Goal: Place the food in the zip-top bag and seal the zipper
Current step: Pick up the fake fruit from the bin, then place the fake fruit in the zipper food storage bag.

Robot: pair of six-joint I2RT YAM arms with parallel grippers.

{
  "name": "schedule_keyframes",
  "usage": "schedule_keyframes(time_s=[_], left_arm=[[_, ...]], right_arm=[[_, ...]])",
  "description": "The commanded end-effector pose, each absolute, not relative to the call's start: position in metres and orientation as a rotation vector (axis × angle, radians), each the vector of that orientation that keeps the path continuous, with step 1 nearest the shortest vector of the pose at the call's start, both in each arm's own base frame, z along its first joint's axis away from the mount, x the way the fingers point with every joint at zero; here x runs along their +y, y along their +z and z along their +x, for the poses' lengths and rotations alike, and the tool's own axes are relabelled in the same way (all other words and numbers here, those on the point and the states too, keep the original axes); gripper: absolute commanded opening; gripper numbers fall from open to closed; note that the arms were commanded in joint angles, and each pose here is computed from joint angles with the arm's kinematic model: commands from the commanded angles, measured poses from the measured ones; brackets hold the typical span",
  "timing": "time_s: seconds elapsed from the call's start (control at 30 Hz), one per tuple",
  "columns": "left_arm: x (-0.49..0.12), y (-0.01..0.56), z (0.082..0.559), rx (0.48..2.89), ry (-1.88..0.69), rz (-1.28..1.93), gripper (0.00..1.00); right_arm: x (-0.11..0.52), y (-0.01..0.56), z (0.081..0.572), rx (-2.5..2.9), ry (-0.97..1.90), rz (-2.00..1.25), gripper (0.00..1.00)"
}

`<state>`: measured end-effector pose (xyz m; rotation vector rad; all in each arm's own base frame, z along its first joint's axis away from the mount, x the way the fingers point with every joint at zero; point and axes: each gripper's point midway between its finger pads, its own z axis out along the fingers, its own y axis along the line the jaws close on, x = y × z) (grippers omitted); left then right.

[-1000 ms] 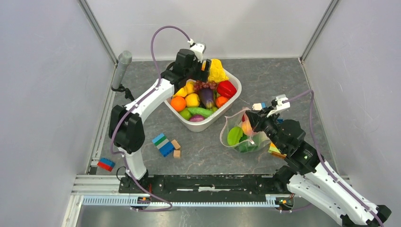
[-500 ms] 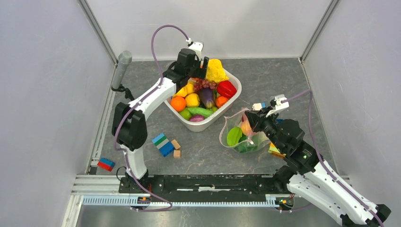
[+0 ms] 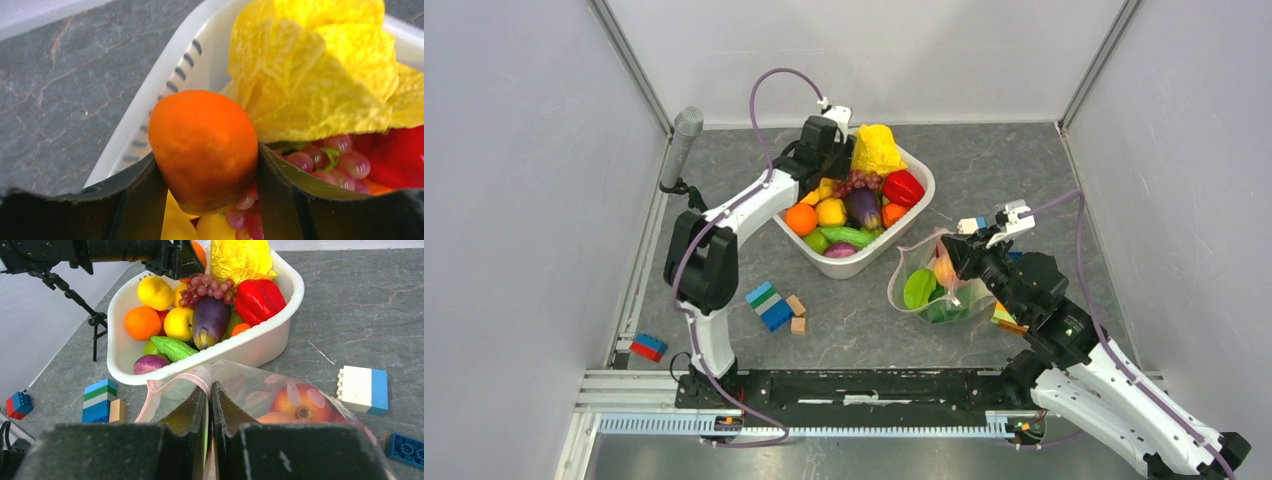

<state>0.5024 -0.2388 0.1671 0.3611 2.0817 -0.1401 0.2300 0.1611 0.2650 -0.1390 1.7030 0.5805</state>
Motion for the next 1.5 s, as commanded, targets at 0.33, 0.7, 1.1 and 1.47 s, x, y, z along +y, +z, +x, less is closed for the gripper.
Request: schedule_keyframes(time_s=[0.33,0.7,1.1,1.47], left_arm=[[-0.236,0.253,0.404,1.899,-0.518,0.326,0.46],[-0.293,0.291,0.222,1.683,-0.993,0.668,0.48],[-0.363,0.278,0.176,1.653,-1.157,0.816,0.49],[-0.399,0.264,0.175,1.687,-1.143,0.843,0.55]], right_arm=[[0.169,0.268,0.230,1.674,0.646,-0.120,0.12],[0.180,0.267,0.231,1.681,0.686,-0.140,0.12],[0.195,0.276,0.223,1.652,0.786,-0.191,0.11],[0.200,0.292,0.216,1.600,0.840,-0.217,0.11]])
